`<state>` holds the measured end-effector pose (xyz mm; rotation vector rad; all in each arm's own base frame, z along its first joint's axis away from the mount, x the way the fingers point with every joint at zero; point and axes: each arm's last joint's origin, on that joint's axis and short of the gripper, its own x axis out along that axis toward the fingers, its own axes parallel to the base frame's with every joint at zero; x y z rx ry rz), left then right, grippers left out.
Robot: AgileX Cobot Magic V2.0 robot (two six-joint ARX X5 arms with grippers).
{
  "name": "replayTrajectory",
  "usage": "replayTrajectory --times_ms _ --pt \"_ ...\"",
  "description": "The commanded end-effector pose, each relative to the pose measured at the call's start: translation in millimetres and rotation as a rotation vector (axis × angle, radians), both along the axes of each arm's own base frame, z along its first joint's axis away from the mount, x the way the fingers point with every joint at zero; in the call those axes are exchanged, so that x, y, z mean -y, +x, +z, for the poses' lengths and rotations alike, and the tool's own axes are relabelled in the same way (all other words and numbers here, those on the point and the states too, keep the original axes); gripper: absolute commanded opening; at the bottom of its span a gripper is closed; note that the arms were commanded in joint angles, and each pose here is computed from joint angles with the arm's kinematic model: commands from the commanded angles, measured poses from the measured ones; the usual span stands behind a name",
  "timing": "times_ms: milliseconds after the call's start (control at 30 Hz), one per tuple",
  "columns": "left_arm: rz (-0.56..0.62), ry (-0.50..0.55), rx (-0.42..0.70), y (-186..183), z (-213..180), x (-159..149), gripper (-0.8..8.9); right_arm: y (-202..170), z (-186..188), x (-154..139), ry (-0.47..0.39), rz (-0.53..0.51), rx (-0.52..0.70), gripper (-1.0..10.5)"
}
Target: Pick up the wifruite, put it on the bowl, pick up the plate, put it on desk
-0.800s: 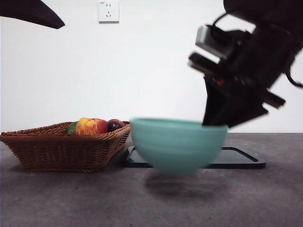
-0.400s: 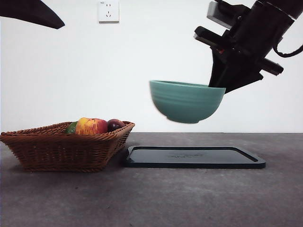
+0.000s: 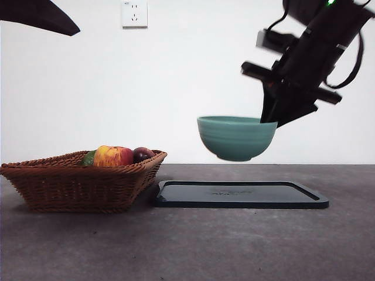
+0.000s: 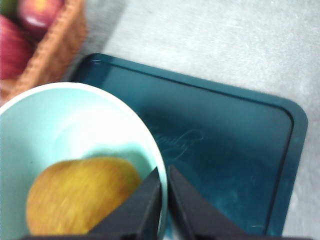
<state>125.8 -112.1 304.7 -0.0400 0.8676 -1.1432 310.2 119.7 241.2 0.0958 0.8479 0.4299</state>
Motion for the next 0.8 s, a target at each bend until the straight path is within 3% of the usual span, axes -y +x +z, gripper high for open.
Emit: replayTrajectory --times_ms 33,500,800 --pt "-0.021 -0.006 0.023 0 2 2 3.43 13 -7 -6 -0.021 0.029 0.002 0.1" --pt "-0.021 -0.004 0.020 0 1 2 3.43 40 -48 -16 -0.064 0.056 -0.057 0.1" --pt "-0.021 -0.004 0.019 0 1 2 3.43 41 -52 -16 -0.066 0.055 -0.059 0.1"
